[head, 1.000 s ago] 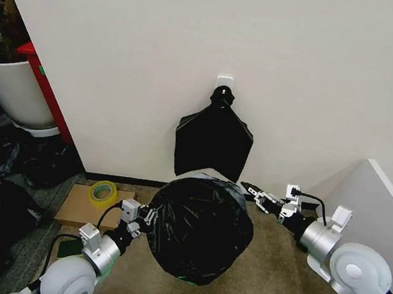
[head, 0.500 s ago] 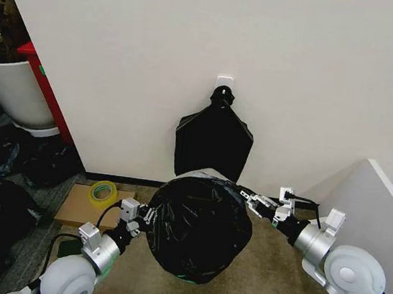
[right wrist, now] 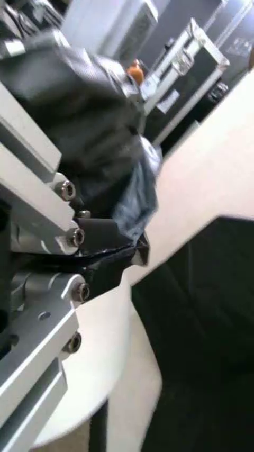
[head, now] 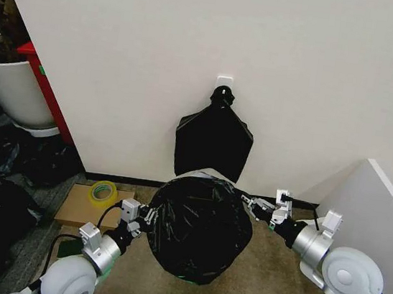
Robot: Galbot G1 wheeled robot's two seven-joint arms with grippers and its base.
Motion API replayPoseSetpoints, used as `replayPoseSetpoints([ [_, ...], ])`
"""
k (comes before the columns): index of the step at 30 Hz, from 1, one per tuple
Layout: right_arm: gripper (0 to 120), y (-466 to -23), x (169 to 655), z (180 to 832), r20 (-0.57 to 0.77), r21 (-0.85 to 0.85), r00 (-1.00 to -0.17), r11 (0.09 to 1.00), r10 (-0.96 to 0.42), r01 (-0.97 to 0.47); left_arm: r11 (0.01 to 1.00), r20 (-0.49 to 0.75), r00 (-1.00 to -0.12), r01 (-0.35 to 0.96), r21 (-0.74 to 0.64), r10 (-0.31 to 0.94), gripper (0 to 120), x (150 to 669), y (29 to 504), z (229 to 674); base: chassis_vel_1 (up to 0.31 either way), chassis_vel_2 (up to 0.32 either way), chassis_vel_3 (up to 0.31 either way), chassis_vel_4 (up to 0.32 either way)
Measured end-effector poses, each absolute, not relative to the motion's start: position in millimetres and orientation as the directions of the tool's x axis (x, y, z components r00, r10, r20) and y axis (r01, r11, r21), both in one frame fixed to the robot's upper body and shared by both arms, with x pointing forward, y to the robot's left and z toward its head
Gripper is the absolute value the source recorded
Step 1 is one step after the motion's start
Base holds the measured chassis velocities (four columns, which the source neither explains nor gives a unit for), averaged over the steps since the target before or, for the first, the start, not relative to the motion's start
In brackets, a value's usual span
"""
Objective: Place the garbage bag over the trash bin.
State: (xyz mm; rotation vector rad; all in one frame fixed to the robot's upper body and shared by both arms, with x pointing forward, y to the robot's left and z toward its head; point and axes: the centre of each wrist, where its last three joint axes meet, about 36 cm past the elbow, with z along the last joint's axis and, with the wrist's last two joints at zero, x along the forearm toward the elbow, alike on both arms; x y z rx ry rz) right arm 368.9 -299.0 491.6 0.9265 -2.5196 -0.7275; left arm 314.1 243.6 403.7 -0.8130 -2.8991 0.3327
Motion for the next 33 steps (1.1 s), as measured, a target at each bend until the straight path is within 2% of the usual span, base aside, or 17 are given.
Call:
replayPoseSetpoints([
  [6, 0, -298.3, 382.5, 484.6, 0.194, 0.540, -0.774, 0.724, -0.602, -0.428, 0.827, 0.041, -0.846, 0.507, -0.245, 0.531, 0, 311.3, 240.6, 407.0, 0.000, 0.000, 0.000, 0.000],
  [15, 0, -301.9, 390.5, 468.5, 0.280, 0.470, -0.792, 0.796, -0.543, -0.380, 0.819, 0.033, -0.838, 0.522, -0.239, 0.544, 0, 307.6, 236.6, 411.1, 0.000, 0.000, 0.000, 0.000],
  [23, 0, -309.5, 386.7, 480.9, 0.244, 0.490, -0.812, 0.790, -0.530, -0.369, 0.835, 0.069, -0.853, 0.487, -0.255, 0.518, 0, 308.1, 236.1, 411.3, 0.000, 0.000, 0.000, 0.000],
  [24, 10, -310.3, 382.9, 490.7, 0.221, 0.496, -0.825, 0.788, -0.520, -0.364, 0.869, 0.155, -0.875, 0.404, -0.286, 0.459, 0, 309.8, 233.4, 414.0, 0.000, 0.000, 0.000, 0.000],
  [25, 13, -308.0, 377.7, 497.4, 0.208, 0.488, -0.832, 0.792, -0.515, -0.368, 0.892, 0.215, -0.888, 0.334, -0.304, 0.406, 0, 312.5, 231.6, 416.1, 0.000, 0.000, 0.000, 0.000],
  [26, 13, -308.0, 377.7, 497.4, 0.208, 0.488, -0.832, 0.792, -0.515, -0.368, 0.892, 0.215, -0.888, 0.334, -0.304, 0.406, 0, 312.5, 231.6, 416.1, 0.000, 0.000, 0.000, 0.000],
  [28, 22, -297.9, 365.2, 507.3, 0.188, 0.449, -0.838, 0.803, -0.513, -0.391, 0.920, 0.303, -0.897, 0.222, -0.324, 0.323, 0, 317.3, 229.5, 419.5, 0.000, 0.000, 0.000, 0.000],
  [30, 26, -290.4, 357.7, 513.2, 0.179, 0.426, -0.838, 0.808, -0.516, -0.407, 0.925, 0.332, -0.895, 0.185, -0.332, 0.298, 0, 318.2, 228.8, 420.8, 0.000, 0.000, 0.000, 0.000],
  [33, 39, -245.4, 317.4, 542.6, 0.192, 0.351, -0.811, 0.810, -0.553, -0.469, 0.923, 0.407, -0.873, 0.111, -0.368, 0.267, 0, 317.3, 221.1, 428.5, 0.000, 0.000, 0.000, 0.000],
])
